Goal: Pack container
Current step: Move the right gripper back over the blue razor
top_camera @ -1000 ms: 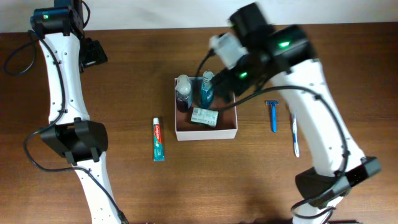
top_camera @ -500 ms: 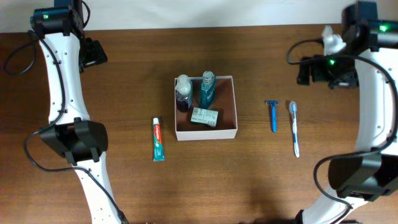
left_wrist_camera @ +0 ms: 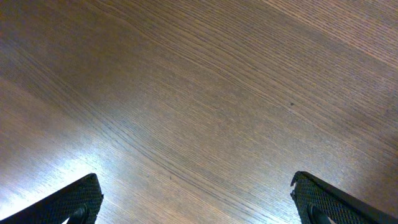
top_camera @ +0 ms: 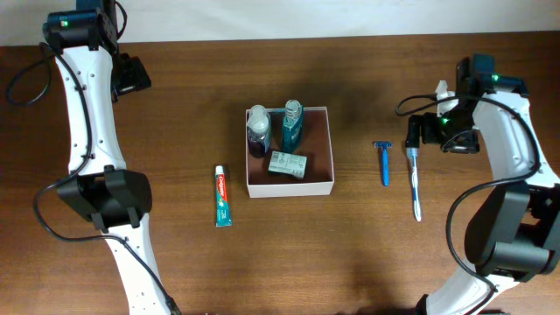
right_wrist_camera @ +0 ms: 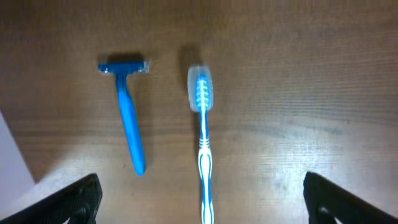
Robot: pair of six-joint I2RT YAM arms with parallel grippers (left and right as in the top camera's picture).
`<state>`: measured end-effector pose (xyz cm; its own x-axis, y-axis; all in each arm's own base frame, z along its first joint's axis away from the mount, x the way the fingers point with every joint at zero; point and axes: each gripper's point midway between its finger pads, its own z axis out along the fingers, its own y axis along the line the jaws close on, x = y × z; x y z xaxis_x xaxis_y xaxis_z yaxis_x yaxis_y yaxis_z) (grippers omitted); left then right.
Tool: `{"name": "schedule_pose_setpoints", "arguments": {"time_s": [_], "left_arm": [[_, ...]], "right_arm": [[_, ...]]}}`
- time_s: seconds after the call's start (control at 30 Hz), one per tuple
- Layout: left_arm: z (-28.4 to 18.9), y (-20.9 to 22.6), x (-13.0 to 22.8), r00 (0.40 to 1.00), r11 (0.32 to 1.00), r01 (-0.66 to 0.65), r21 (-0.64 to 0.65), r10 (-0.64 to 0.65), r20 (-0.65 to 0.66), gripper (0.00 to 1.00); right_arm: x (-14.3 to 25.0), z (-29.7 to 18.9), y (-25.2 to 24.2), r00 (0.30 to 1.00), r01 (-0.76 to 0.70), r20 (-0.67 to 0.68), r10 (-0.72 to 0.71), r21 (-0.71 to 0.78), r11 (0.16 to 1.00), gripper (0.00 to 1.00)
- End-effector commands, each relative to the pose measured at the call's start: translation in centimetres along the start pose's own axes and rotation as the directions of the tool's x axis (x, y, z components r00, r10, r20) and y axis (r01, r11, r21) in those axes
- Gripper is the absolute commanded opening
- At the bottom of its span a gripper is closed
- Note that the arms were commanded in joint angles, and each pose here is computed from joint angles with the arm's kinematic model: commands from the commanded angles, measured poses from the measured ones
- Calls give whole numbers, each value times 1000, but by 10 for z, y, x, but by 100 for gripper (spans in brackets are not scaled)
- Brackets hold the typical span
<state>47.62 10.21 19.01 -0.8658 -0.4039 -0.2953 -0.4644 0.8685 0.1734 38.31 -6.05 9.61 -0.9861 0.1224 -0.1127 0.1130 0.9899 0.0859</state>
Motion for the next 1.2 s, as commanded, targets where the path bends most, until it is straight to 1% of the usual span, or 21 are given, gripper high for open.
{"name": "schedule_pose_setpoints", "arguments": {"time_s": [0.0, 0.13, 0.27, 0.37, 0.43, 0.8, 0.87, 0.97, 1.17], "left_arm": [[-1, 2, 0, 1000, 1000, 14, -7, -14, 2, 99], [-1, 2, 0, 1000, 1000, 14, -7, -14, 2, 99], [-1, 2, 0, 1000, 1000, 14, -7, -14, 2, 99], [-1, 2, 0, 1000, 1000, 14, -7, -14, 2, 99], [-1, 2, 0, 1000, 1000, 14, -7, -14, 2, 99], [-1, 2, 0, 1000, 1000, 14, -7, -14, 2, 99], [-1, 2, 0, 1000, 1000, 14, -7, -14, 2, 99], [-1, 2, 0, 1000, 1000, 14, -7, -14, 2, 99], [-1, 2, 0, 1000, 1000, 14, -7, -14, 2, 100]], "right_arm": [[9, 18, 2, 1000, -3, -18, 3, -9, 1000, 99], [24, 48, 8, 999, -7, -37, 5, -56, 998, 99], [39, 71, 8, 999, -10, -53, 7, -63, 998, 100], [47, 81, 7, 998, -11, -60, 8, -63, 998, 95], [50, 84, 7, 998, -12, -65, 8, -63, 998, 93], [61, 83, 8, 994, -19, -108, 12, -64, 998, 93], [62, 84, 8, 994, -19, -111, 12, -61, 998, 89], [65, 86, 7, 993, -19, -119, 12, -57, 998, 88], [72, 95, -3, 992, -14, -122, 13, -6, 1000, 88]]}}
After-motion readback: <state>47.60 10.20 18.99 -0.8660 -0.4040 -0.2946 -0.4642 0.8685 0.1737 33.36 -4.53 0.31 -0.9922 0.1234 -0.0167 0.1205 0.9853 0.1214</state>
